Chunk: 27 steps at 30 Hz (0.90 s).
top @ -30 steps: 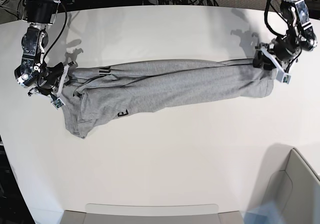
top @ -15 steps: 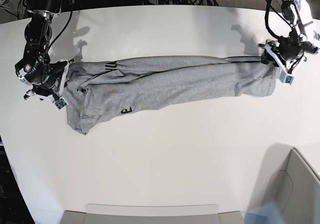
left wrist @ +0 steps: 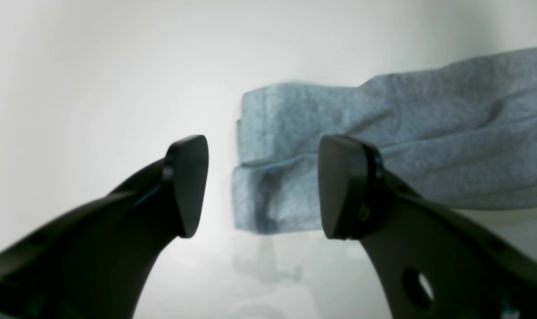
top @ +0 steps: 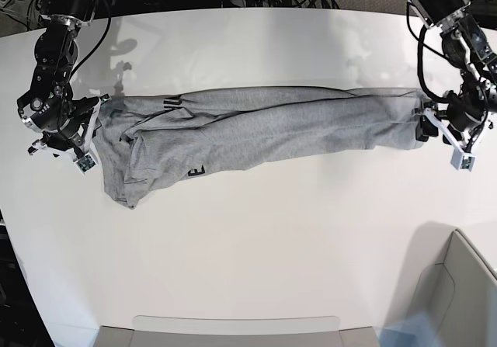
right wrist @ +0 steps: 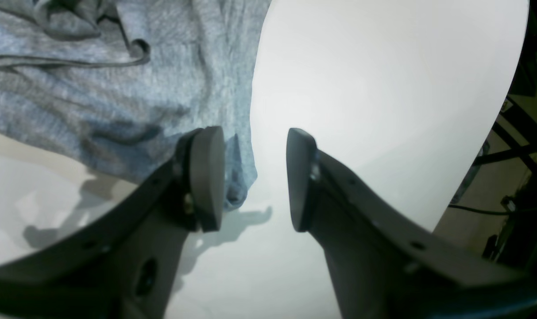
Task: Fold the T-shirt properly
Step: 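Release the strip end with the left gripper and pull the right gripper outward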
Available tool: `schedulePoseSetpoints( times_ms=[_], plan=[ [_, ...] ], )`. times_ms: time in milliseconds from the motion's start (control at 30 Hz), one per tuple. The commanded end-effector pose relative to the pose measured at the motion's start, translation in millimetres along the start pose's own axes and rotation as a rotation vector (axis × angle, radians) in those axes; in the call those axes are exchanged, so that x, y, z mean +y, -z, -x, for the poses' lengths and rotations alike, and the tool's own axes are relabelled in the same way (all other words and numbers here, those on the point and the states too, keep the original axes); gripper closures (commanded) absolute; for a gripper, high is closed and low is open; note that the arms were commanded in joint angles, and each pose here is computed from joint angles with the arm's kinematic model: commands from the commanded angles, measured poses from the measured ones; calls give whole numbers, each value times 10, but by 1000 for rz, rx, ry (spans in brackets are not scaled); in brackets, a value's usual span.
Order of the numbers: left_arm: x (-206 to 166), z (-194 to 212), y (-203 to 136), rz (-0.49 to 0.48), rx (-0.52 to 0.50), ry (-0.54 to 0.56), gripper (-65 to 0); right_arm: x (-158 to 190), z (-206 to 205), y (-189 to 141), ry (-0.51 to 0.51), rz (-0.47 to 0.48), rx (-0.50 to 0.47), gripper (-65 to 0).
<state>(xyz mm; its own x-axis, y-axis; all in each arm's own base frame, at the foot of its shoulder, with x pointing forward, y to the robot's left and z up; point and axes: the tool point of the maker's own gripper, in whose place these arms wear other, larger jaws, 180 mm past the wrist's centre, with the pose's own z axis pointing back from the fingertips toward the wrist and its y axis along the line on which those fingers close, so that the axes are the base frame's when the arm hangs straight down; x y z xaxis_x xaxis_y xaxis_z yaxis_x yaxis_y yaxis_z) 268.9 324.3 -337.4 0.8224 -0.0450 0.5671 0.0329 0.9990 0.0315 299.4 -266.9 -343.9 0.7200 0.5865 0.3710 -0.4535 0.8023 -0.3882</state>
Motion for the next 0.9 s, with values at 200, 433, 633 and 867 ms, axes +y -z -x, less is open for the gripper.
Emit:
schedulePoseSetpoints(
  times_ms=[200,433,633,867],
  plan=[
    [237,62,306,59,39,-174,-394,-78,56,41,-10,-1,19,-231],
    [258,297,429,89,93,-251,-394,-50,106,88,-2,-16,35,-231],
    [200,482,588,130,124,-311,-394,-59,95,86,-2,-15,33,-231],
    [-42,572,725,184,181,-264,-391,-76,73,82,-1,-11,28,-231]
  ],
)
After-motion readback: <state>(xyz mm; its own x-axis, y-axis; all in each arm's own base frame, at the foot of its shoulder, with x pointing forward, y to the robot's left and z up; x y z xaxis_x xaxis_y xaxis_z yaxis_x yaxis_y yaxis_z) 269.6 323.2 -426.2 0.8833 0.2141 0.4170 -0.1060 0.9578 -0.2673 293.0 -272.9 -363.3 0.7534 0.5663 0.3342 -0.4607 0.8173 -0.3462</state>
